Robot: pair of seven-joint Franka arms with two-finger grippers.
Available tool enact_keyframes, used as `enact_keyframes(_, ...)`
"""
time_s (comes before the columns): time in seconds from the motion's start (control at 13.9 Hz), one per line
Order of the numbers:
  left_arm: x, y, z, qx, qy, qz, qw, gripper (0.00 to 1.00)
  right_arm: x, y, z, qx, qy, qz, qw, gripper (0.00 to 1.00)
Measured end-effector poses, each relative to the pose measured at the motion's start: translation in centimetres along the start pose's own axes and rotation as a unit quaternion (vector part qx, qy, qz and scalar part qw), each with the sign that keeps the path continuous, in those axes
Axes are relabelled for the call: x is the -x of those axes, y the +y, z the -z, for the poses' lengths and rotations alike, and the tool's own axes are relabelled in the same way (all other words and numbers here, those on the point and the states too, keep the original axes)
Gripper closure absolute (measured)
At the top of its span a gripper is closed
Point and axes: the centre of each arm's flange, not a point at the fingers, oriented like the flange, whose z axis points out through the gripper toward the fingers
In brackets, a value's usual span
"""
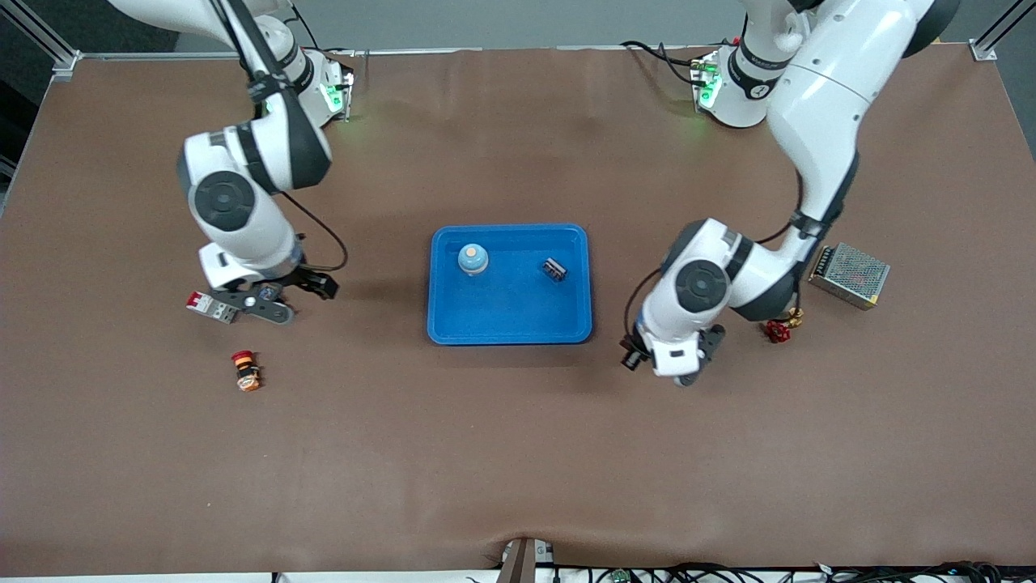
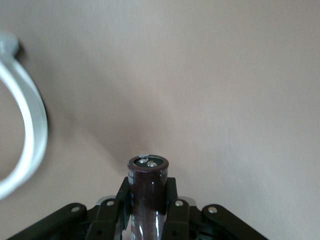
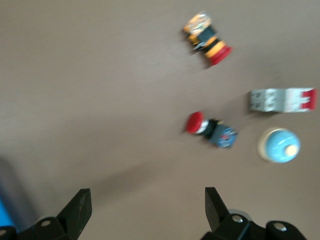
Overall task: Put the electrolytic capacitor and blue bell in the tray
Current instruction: 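Grasp the second blue bell while the left gripper carries the capacitor to the tray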
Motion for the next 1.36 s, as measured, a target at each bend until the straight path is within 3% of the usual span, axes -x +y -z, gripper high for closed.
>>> enact_keyframes(0.43, 9.1, 0.9, 1.6, 0.006, 0.003, 0.106, 0.994, 0.7, -0.2, 14.1, -3.8, -0.028, 0.016, 0.036, 0.999, 0.0)
enact_keyframes(0.72, 14.2, 0.3, 0.5, -0.01, 0.004, 0.138, 0.99, 0.7, 0.9, 22.1, -8.7, -0.04, 0.033, 0.043, 0.998, 0.0)
enact_keyframes(1.08, 14.8, -0.6, -3.2, -0.04, 0.004, 0.172, 0.984, 0.7, 2.6, 24.8, -11.9, -0.045, 0.034, 0.034, 0.998, 0.0)
enact_keyframes(1.36, 15.6, -1.0, -4.8, -0.052, 0.004, 0.174, 0.983, 0.7, 3.4, 24.2, -15.8, -0.053, 0.052, 0.034, 0.997, 0.0)
